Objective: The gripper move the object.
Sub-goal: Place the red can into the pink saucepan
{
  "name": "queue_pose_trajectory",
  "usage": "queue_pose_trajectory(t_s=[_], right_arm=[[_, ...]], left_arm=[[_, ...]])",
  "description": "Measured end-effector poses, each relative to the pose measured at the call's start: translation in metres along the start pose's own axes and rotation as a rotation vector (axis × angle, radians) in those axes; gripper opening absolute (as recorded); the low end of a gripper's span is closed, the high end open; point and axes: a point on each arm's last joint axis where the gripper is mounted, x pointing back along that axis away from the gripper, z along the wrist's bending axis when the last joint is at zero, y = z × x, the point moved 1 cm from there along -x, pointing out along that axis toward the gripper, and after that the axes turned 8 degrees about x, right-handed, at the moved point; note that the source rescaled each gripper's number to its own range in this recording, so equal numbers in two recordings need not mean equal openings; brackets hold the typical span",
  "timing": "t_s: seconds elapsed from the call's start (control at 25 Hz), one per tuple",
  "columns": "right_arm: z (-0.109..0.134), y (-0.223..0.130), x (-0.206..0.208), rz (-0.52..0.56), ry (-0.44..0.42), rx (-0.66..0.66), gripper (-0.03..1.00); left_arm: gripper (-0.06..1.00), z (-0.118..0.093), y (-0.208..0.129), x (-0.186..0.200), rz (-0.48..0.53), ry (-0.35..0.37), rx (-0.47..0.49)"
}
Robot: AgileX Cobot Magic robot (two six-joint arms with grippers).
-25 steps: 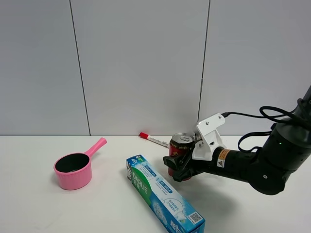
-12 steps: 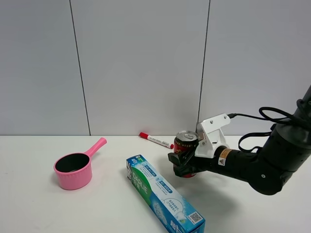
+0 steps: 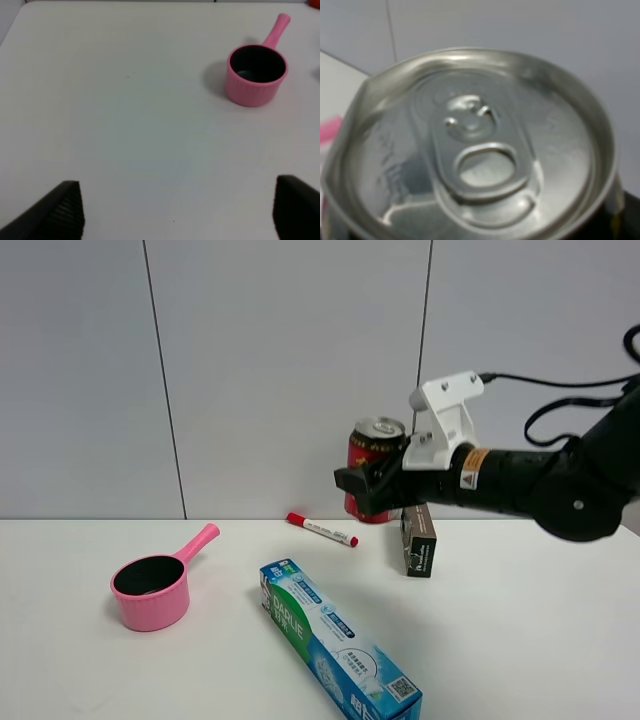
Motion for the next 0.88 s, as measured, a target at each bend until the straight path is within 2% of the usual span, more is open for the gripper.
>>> queue_pose_trajectory(t_s=[0.04, 0.08, 0.24, 0.44, 0.52, 0.72, 0.88], right_arm=[[0.000, 0.000, 0.000, 0.000, 0.000, 0.000, 0.00], [-0.003, 0.028, -0.002, -0.002, 0.021, 0.013, 0.00], [0.001, 0.093, -0.016, -0.042, 0.074, 0.009, 0.00], [0.025, 0.159, -0.038, -0.188, 0.164, -0.043, 0.00], [0.042, 0.175, -0.049, -0.234, 0.209, -0.050, 0.00], [0.087, 0.184, -0.082, -0.271, 0.306, -0.056, 0.00], [0.115, 0.163, -0.108, -0.200, 0.340, -0.082, 0.00]], left_arm=[[1.00, 0.000, 0.000, 0.000, 0.000, 0.000, 0.000], [1.00, 0.000, 0.000, 0.000, 0.000, 0.000, 0.000], [1.00, 0.000, 0.000, 0.000, 0.000, 0.000, 0.000], [1.00, 0.000, 0.000, 0.000, 0.000, 0.000, 0.000], [1.00, 0.000, 0.000, 0.000, 0.000, 0.000, 0.000], [1.00, 0.000, 0.000, 0.000, 0.000, 0.000, 0.000], [1.00, 0.000, 0.000, 0.000, 0.000, 0.000, 0.000]])
